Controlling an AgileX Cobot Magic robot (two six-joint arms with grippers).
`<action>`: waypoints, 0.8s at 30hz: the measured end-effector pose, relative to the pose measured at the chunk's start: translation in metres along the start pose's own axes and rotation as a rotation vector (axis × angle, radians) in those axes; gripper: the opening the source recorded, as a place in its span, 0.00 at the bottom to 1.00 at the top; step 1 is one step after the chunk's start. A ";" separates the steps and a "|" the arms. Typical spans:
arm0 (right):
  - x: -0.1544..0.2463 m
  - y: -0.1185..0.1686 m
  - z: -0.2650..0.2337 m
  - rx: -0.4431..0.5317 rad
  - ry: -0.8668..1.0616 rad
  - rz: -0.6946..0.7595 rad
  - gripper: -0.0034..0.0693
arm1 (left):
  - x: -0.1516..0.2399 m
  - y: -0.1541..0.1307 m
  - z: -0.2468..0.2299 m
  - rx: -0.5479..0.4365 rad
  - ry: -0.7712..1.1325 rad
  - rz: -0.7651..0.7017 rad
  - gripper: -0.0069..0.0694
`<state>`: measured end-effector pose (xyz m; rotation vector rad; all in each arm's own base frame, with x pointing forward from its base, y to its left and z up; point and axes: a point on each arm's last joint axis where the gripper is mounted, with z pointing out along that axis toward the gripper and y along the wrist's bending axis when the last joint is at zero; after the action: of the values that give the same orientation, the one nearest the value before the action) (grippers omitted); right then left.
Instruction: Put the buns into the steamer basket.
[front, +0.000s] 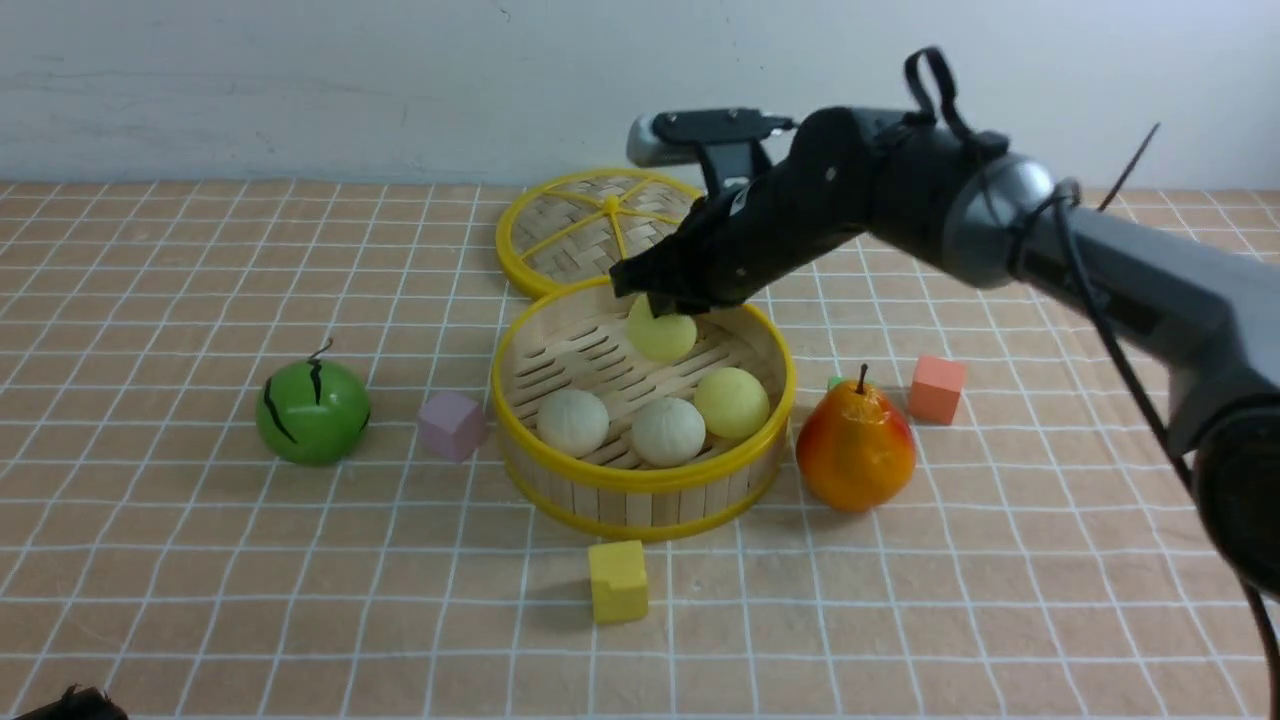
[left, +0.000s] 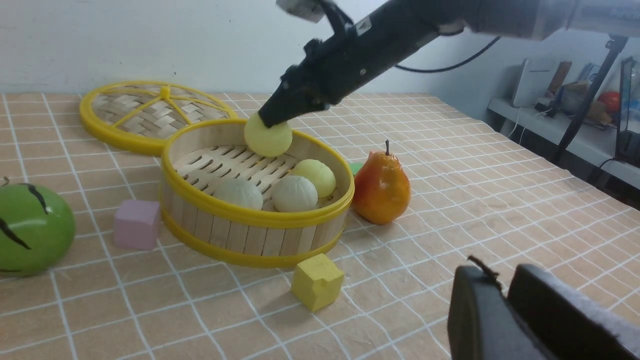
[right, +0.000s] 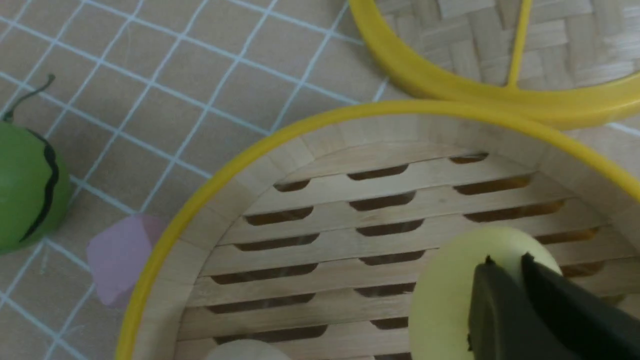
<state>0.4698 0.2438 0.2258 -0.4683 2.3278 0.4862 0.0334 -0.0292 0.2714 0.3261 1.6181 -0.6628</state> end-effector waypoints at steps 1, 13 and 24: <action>0.007 0.000 0.012 0.005 0.010 -0.008 0.18 | 0.000 0.000 0.000 0.000 0.000 0.000 0.21; -0.014 0.018 -0.055 -0.013 0.080 -0.022 0.72 | 0.000 0.000 0.000 0.000 0.000 0.000 0.21; -0.030 0.055 -0.270 0.010 0.100 -0.050 0.06 | 0.000 0.000 0.000 0.000 0.000 0.000 0.21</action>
<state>0.3128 0.1717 0.4424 -0.5564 2.4070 0.4364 0.0334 -0.0292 0.2714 0.3261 1.6181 -0.6628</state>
